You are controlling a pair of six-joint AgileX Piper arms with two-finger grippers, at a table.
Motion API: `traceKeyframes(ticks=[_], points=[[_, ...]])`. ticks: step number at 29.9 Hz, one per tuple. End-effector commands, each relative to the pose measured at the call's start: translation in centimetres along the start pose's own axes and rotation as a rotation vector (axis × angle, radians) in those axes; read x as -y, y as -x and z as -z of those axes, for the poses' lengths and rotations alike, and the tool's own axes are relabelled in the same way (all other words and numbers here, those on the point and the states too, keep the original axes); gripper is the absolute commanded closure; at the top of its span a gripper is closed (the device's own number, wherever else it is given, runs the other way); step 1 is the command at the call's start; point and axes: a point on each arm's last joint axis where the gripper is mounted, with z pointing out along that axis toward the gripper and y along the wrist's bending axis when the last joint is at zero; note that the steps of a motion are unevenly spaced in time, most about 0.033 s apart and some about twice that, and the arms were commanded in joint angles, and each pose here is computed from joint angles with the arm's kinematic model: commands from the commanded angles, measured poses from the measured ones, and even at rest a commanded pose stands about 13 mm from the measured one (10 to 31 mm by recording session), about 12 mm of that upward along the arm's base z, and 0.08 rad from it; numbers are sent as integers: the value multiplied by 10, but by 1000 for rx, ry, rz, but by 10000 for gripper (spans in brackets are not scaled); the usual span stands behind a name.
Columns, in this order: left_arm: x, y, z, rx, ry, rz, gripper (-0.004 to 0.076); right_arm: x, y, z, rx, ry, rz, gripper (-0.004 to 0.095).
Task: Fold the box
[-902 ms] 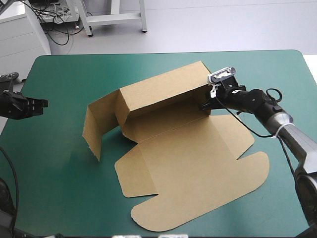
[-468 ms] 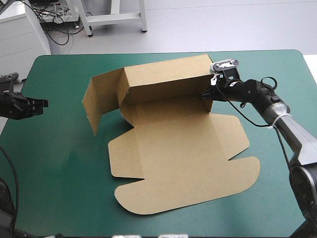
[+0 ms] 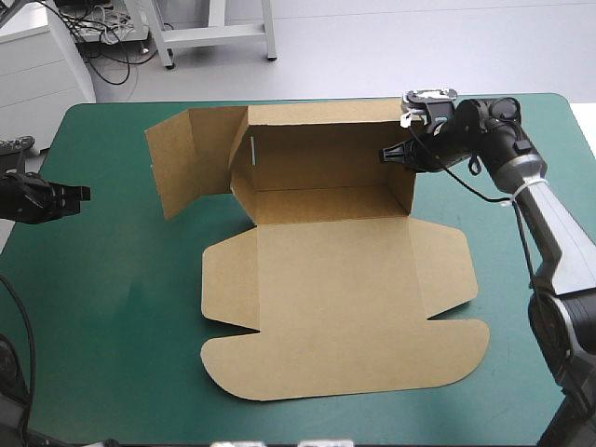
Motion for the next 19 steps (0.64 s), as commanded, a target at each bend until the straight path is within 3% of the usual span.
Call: traceKeyframes(ticks=[1,5,12,17,19], points=[[11,8,22,103,-3,-1,756,-9,12,48,61,31,-9,910],[11,8,22,103,-3,-1,756,-11,3,56,-67,39,-15,910],[11,9,22,105,-2,-1,756,-20,1,65,-54,118,-64,910],[11,8,22,104,-4,1,756,-24,-1,68,-48,-3,-42,910],[11,8,22,103,-2,0,756,-30,-2,69,-46,0,-28,910]])
